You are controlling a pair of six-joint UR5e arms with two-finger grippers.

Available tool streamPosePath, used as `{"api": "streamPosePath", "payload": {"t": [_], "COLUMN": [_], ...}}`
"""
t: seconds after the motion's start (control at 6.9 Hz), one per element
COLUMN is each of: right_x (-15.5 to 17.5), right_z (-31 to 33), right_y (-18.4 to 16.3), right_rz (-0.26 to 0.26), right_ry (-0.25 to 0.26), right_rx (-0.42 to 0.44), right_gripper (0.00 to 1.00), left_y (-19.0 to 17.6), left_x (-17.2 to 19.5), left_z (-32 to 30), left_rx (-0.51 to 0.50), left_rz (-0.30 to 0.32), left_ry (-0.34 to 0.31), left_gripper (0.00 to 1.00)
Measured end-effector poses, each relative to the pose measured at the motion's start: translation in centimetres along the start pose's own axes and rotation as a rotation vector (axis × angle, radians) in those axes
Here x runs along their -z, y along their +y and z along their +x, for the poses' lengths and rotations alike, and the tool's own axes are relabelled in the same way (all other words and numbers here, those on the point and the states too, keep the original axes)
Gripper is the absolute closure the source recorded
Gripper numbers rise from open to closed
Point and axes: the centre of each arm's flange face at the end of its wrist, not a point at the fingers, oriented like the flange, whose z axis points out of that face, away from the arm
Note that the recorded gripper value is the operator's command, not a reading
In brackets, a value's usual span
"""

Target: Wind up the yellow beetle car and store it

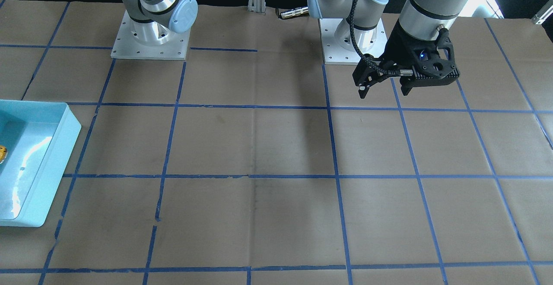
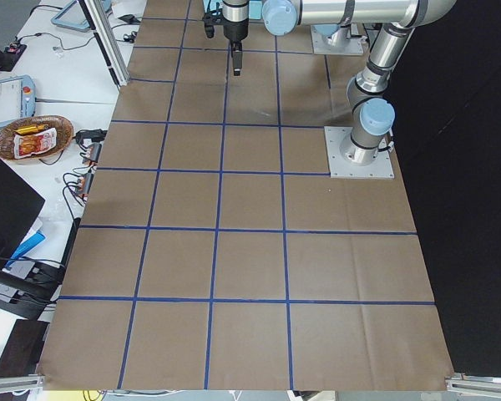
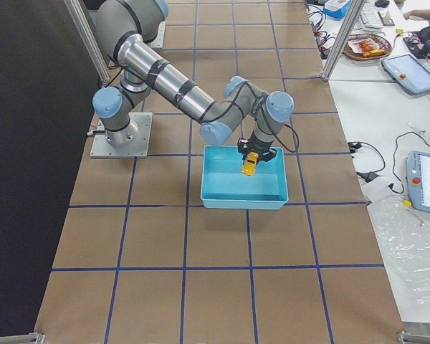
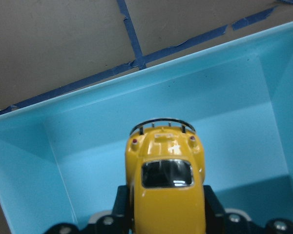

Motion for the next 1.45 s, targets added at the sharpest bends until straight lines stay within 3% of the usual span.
{"api": "streamPosePath", "payload": {"t": [0.44,0.73,0.87,1.02,1.45], "right_x": [-5.3,-7.4,-7.8,-8.1,-6.5], "right_z": [0.1,0.8,0.9,0.8,0.3], "right_y": [0.2,1.2,1.3,1.3,1.2], "right_rz": [-0.024,-0.024,-0.021,-0.016,-0.008], "right_ry": [0.029,0.029,0.026,0.021,0.018], "right_rx": [-0.006,-0.018,-0.020,-0.021,-0.026], "right_gripper": [0.98,0.34,0.13,0.01,0.01], "left_y": [0.0,-0.1,-0.1,-0.1,-0.2], "left_x": [0.0,0.1,0.1,0.1,0.1], "left_z": [0.0,0.0,0.0,0.0,0.0], "left_rx": [0.000,0.000,0.000,0.000,0.000], "left_rz": [0.001,0.001,0.001,0.002,0.002], "left_ry": [0.000,0.001,0.001,0.001,0.001], "left_gripper": [0.00,0.00,0.00,0.00,0.00]}}
